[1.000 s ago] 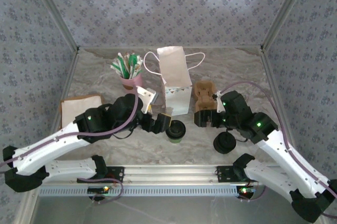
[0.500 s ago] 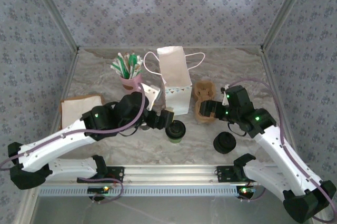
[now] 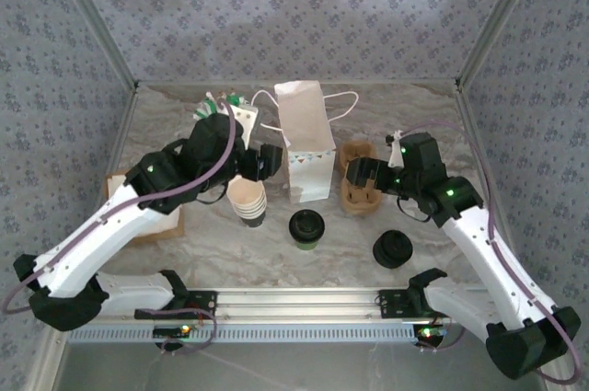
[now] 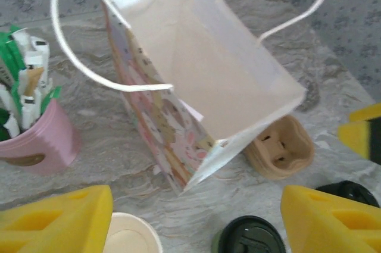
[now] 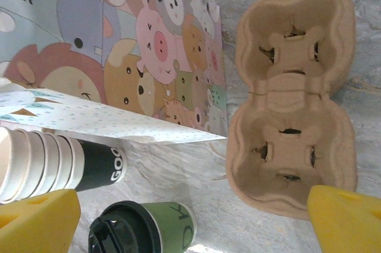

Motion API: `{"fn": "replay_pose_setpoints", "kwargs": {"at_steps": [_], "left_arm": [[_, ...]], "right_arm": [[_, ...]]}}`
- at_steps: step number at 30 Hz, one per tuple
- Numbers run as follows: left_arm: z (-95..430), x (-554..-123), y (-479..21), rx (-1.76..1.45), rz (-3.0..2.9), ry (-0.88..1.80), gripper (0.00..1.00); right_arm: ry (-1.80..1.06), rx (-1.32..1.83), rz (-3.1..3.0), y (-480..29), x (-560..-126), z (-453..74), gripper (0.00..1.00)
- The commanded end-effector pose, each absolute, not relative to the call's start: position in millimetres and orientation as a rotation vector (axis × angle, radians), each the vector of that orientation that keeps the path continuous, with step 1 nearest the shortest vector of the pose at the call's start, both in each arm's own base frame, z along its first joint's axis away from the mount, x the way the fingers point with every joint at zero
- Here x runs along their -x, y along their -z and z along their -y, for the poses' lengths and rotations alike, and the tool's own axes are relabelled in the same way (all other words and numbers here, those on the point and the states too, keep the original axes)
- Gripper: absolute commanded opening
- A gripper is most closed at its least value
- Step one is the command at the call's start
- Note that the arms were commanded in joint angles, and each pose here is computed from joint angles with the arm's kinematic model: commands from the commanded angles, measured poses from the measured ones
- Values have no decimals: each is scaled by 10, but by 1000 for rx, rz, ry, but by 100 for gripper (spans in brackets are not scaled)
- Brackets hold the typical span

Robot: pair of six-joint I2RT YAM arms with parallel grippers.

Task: Pack the takeout coffee

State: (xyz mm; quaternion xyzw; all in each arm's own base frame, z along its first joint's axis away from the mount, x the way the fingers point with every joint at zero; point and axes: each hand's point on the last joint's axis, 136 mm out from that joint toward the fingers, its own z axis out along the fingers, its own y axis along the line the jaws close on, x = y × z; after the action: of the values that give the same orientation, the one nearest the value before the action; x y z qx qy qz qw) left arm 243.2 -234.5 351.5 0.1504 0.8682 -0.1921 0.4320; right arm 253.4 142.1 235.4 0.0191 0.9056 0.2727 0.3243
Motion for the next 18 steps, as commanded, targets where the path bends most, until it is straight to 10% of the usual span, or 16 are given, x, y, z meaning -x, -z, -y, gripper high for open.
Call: {"fn": "replay_pose_setpoints", "kwargs": {"at_steps": [1,18], "left_arm": [[2281,-2499,-3474,-382,-2217,471,72],[2334,-2587,-3453,-354,-2224,557,68]], "right_arm": [[-901,29,-2297,-2518,-2513,-1579,100],[-674,-146,-2514,-2064,-3198,-1221,73]]}}
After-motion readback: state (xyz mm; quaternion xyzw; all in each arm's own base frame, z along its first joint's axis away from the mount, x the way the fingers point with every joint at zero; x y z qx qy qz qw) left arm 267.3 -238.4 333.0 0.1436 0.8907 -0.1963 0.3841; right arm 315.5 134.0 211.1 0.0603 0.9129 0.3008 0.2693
